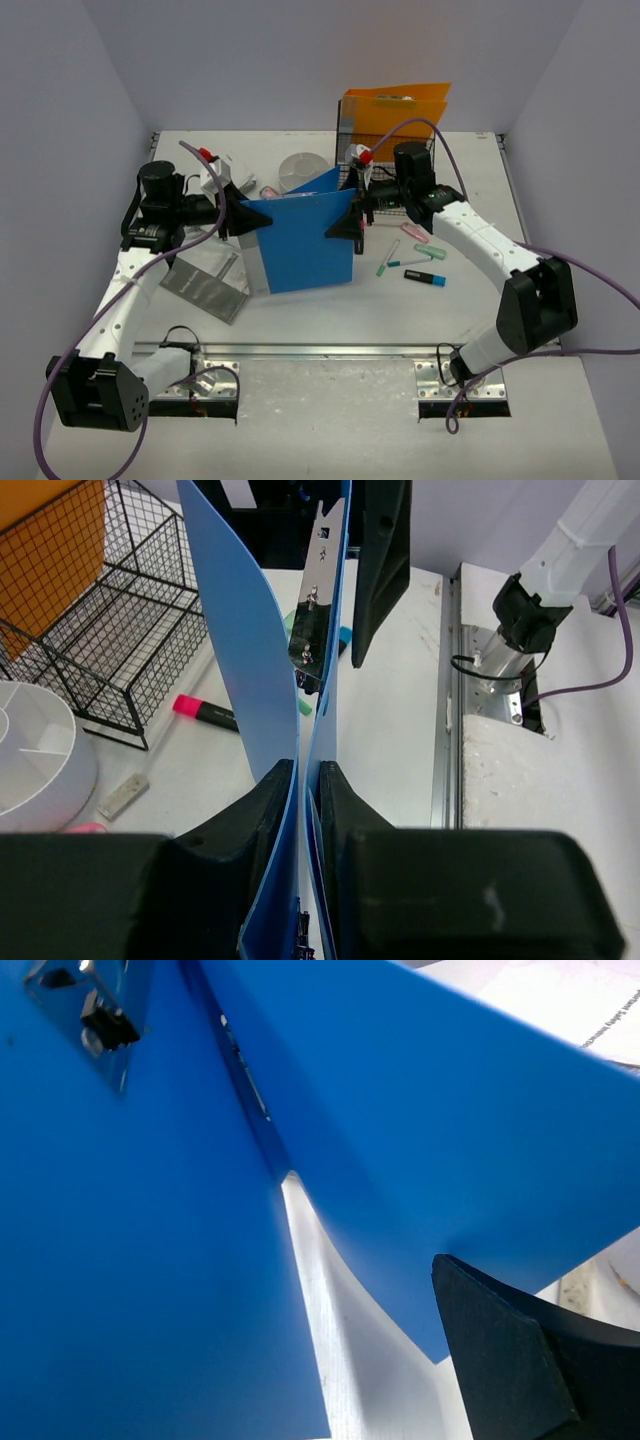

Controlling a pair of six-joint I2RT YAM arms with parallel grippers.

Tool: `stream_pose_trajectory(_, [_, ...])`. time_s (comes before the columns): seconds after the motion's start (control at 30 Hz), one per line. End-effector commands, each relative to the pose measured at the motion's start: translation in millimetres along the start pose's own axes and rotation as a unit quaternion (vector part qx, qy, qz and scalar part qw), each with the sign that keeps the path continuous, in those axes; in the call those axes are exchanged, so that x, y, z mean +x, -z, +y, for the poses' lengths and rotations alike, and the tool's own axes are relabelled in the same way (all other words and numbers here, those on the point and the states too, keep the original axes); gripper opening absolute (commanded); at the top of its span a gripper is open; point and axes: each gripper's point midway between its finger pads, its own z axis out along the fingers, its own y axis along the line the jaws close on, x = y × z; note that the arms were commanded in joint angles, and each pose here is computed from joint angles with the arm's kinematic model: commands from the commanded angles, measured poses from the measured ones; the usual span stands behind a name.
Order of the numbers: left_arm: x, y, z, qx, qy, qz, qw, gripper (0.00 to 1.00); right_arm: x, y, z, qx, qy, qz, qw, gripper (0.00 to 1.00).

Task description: Organize the desk

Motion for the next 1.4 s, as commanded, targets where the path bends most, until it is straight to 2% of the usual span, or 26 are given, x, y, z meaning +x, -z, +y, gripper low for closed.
stream_pose_trajectory(0.0, [-10.4, -2.9, -3.2, 0.015, -0.053, -0.001, 0.998, 0.0, -22.6, 13.7, -11.9, 0.03, 0.061, -0.017, 0.998, 0.9])
stream_pose_trajectory(0.2, [-2.1, -1.9, -0.3, 0.004, -0.059, 0.009, 0.998, 0.0, -28.5, 70.2, -13.8, 0.083, 0.068, -0.024, 0.994, 0.92])
stream_pose_trajectory(0.37, [-1.4, -3.2, 1.5, 0.007, -0.057, 0.005, 0.998, 0.0, -16.1, 89.7, -1.1, 0.103, 0.078, -0.018, 0.991, 0.97])
stream_pose_trajectory(0.53, [-6.8, -4.9, 4.4, 0.011, -0.055, -0.001, 0.998, 0.0, -12.9, 77.5, 11.6, 0.062, 0.045, -0.039, 0.996, 0.99])
stream_pose_trajectory(0.73, [-9.8, -5.3, 4.9, 0.012, -0.057, -0.004, 0.998, 0.0, -25.5, 41.5, 21.8, 0.005, 0.033, -0.051, 0.998, 0.99])
stream_pose_trajectory(1.07, [-15.9, -12.9, 0.6, 0.021, -0.078, -0.006, 0.997, 0.0, -29.7, 9.4, -8.5, -0.001, -0.004, -0.061, 0.998, 0.97])
stream_pose_trajectory(1.13, [-17.8, -14.7, 5.4, 0.011, -0.082, -0.008, 0.997, 0.0, -35.9, 4.9, -0.9, -0.021, -0.014, -0.067, 0.997, 0.83])
stream_pose_trajectory(1.27, [-25.7, -17.0, 20.8, -0.023, -0.092, -0.021, 0.995, 0.01, -40.5, -0.4, 14.1, -0.047, -0.013, -0.063, 0.997, 0.34])
stream_pose_trajectory(1.33, [-28.8, -17.2, 29.3, -0.046, -0.094, -0.026, 0.994, 0.08, -39.4, 0.1, 17.9, -0.051, -0.009, -0.058, 0.997, 0.05])
stream_pose_trajectory(1.37, [-29.7, -16.8, 32.3, -0.055, -0.089, -0.028, 0.994, 0.14, -37.7, 1.2, 17.8, -0.048, -0.004, -0.056, 0.997, 0.01])
